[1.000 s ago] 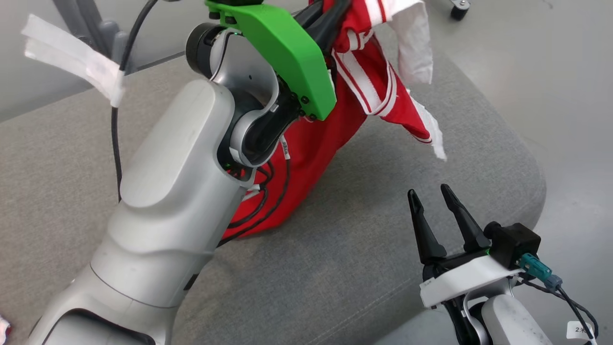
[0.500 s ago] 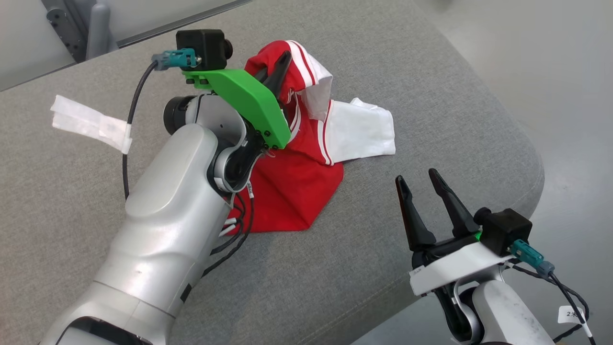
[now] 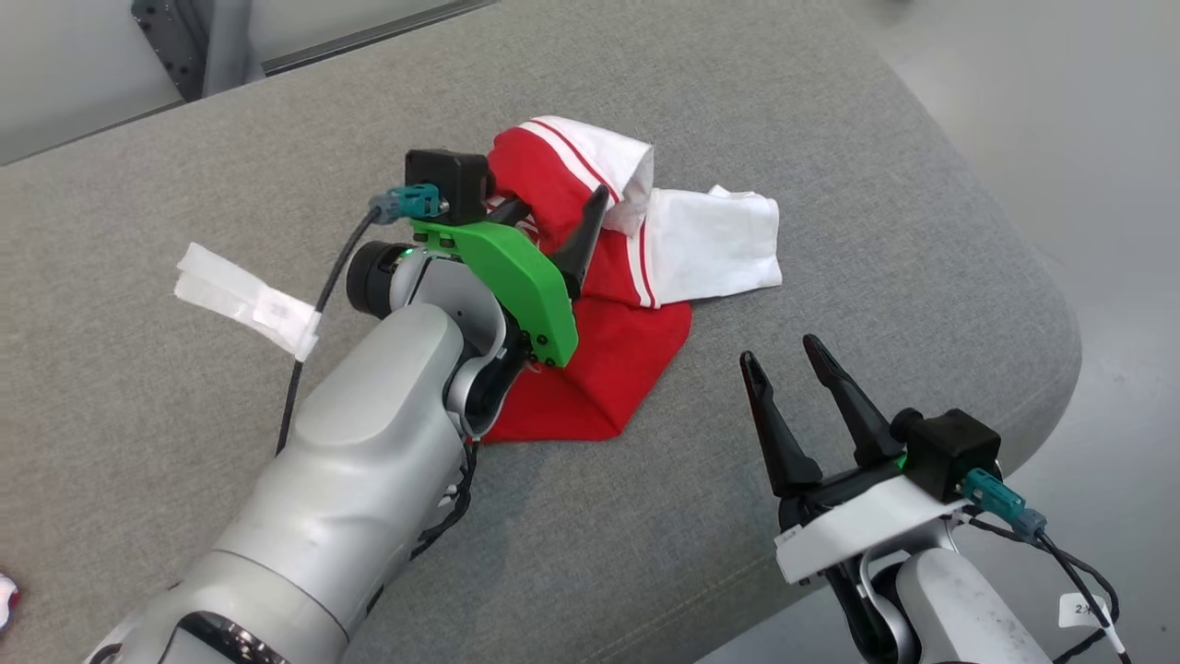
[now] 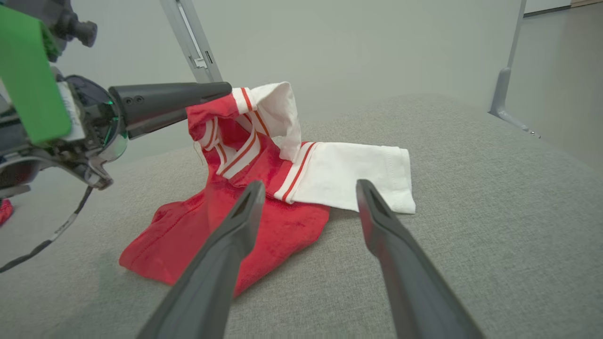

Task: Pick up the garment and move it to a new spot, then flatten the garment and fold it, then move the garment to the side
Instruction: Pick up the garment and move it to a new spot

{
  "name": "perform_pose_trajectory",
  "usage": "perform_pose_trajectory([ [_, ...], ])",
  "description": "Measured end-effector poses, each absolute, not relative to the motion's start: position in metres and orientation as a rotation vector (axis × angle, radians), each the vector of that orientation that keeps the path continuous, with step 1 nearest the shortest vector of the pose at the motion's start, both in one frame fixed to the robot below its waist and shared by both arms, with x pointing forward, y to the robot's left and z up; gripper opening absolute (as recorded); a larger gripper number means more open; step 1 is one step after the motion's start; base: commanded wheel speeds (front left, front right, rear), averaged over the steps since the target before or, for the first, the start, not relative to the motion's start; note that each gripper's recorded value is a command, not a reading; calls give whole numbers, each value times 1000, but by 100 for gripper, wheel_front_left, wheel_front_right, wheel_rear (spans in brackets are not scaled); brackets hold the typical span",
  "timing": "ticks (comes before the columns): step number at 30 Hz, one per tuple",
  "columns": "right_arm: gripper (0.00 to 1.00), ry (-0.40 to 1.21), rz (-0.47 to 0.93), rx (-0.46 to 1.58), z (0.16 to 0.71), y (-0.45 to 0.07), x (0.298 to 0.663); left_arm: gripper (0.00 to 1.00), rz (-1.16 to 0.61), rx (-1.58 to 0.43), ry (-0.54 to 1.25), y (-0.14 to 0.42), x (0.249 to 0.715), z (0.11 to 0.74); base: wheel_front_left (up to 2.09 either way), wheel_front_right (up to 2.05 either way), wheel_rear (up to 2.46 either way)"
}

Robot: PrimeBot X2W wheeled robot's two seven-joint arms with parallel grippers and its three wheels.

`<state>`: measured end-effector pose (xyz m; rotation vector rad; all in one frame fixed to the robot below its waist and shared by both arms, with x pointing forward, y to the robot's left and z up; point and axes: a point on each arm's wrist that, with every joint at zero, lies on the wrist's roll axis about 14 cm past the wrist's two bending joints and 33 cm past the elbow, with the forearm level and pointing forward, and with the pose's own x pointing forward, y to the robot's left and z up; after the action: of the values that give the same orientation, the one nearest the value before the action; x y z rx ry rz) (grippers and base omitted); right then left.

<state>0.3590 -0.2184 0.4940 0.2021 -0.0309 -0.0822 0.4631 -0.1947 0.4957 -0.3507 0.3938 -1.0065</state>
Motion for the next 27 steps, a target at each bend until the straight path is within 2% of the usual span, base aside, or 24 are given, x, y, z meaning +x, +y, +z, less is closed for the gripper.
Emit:
perform_pose_trajectory([
  [4,100,-21,-92,196,490,-220,353,100,-1017,-280,370,-188,452,490,0,0,0],
  [12,100,-15,-87,146,487,-220,347,100,-908,-130,375,-134,436,450,0,0,0],
  [20,100,-58,-86,65,500,-226,334,100,-716,-182,268,-79,421,457,0,0,0],
  [27,100,-82,-74,25,508,-228,325,100,-487,-144,171,6,410,462,0,0,0],
])
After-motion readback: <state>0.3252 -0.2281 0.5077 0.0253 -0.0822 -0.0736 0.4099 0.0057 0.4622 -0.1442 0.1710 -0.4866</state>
